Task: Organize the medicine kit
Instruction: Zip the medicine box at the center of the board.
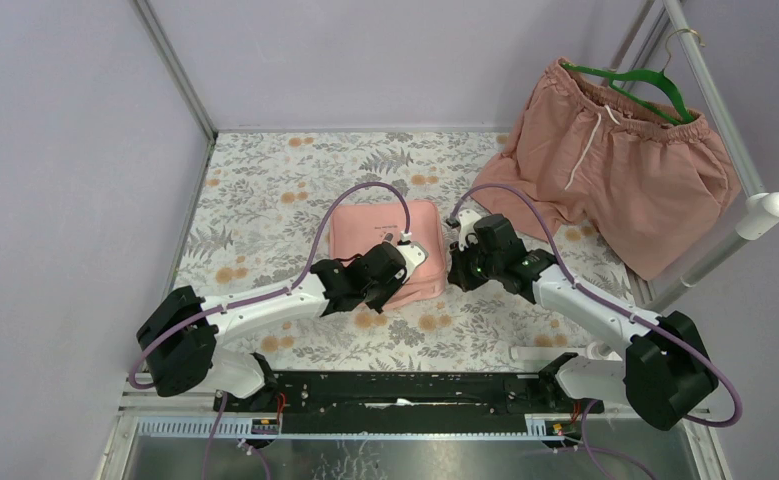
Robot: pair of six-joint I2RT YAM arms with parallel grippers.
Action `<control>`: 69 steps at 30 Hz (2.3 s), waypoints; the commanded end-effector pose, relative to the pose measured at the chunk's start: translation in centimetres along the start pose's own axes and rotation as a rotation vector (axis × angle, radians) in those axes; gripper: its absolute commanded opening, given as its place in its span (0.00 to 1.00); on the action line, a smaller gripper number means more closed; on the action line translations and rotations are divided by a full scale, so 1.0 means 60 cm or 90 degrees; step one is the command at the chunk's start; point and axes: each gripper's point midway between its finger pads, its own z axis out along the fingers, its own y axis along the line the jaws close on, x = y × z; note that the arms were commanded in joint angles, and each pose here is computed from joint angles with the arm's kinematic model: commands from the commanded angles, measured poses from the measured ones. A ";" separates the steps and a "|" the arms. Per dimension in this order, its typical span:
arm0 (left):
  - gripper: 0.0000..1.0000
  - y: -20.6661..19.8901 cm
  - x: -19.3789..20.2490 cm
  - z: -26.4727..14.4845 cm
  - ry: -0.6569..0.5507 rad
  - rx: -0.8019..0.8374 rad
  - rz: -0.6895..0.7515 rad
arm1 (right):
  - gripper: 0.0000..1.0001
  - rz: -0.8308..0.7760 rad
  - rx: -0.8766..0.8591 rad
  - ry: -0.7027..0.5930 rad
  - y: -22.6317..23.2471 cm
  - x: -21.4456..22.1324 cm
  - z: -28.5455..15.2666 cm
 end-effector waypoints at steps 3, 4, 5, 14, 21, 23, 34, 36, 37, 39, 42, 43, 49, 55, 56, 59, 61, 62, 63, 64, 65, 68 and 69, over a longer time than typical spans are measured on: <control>0.00 0.033 0.013 -0.005 0.012 -0.053 -0.011 | 0.00 -0.025 0.021 -0.029 -0.017 -0.030 -0.010; 0.00 0.032 0.013 -0.004 0.012 -0.052 -0.012 | 0.00 -0.033 0.002 -0.030 -0.009 -0.029 -0.011; 0.00 0.032 0.013 -0.003 0.012 -0.051 -0.013 | 0.00 -0.043 -0.015 -0.030 -0.002 -0.027 -0.014; 0.00 0.024 -0.004 -0.001 0.002 -0.037 -0.020 | 0.00 -0.068 -0.206 0.009 0.105 0.012 -0.032; 0.00 0.024 -0.008 -0.001 -0.001 -0.037 -0.018 | 0.00 -0.072 -0.221 0.039 0.126 0.037 -0.030; 0.00 0.025 -0.006 -0.002 0.000 -0.039 -0.018 | 0.00 -0.067 -0.198 0.034 0.117 0.037 -0.029; 0.00 0.021 -0.014 -0.003 -0.016 -0.033 -0.033 | 0.00 -0.002 -0.338 0.001 0.184 0.040 -0.043; 0.00 0.021 -0.015 -0.004 -0.018 -0.032 -0.035 | 0.00 0.003 -0.369 0.000 0.197 0.045 -0.046; 0.00 0.021 -0.016 -0.003 -0.018 -0.032 -0.035 | 0.00 0.006 -0.382 0.005 0.202 0.048 -0.047; 0.00 0.020 -0.017 -0.003 -0.020 -0.031 -0.036 | 0.00 0.012 -0.398 0.018 0.211 0.058 -0.045; 0.00 0.018 -0.021 -0.004 -0.024 -0.027 -0.039 | 0.00 0.013 -0.400 0.013 0.221 0.059 -0.040; 0.00 0.017 -0.022 -0.004 -0.024 -0.025 -0.040 | 0.00 0.013 -0.394 0.006 0.222 0.055 -0.037; 0.00 0.008 -0.024 -0.005 -0.028 -0.007 -0.048 | 0.00 0.034 -0.361 -0.033 0.222 0.024 -0.023; 0.00 -0.010 -0.034 -0.011 -0.048 0.020 -0.054 | 0.00 0.075 -0.335 -0.058 0.230 -0.003 0.001; 0.00 -0.014 -0.034 -0.011 -0.048 0.023 -0.054 | 0.00 0.079 -0.332 -0.062 0.232 -0.006 0.005; 0.00 -0.026 -0.035 -0.012 -0.053 0.035 -0.051 | 0.00 0.090 -0.324 -0.073 0.241 -0.019 0.015; 0.00 -0.036 -0.038 -0.015 -0.060 0.046 -0.053 | 0.00 0.098 -0.320 -0.083 0.246 -0.028 0.020; 0.00 -0.041 -0.040 -0.017 -0.066 0.052 -0.053 | 0.00 0.102 -0.318 -0.089 0.248 -0.033 0.023; 0.00 -0.046 -0.044 -0.018 -0.074 0.061 -0.057 | 0.00 0.107 -0.316 -0.092 0.249 -0.036 0.027; 0.00 -0.052 -0.046 -0.021 -0.080 0.070 -0.060 | 0.00 0.111 -0.314 -0.094 0.251 -0.039 0.029; 0.00 -0.060 -0.048 -0.023 -0.087 0.081 -0.060 | 0.00 0.113 -0.315 -0.096 0.254 -0.042 0.031; 0.00 -0.078 -0.057 -0.031 -0.106 0.103 -0.055 | 0.00 0.108 -0.320 -0.095 0.262 -0.049 0.037; 0.00 -0.083 -0.059 -0.033 -0.110 0.108 -0.051 | 0.00 0.106 -0.322 -0.093 0.265 -0.050 0.038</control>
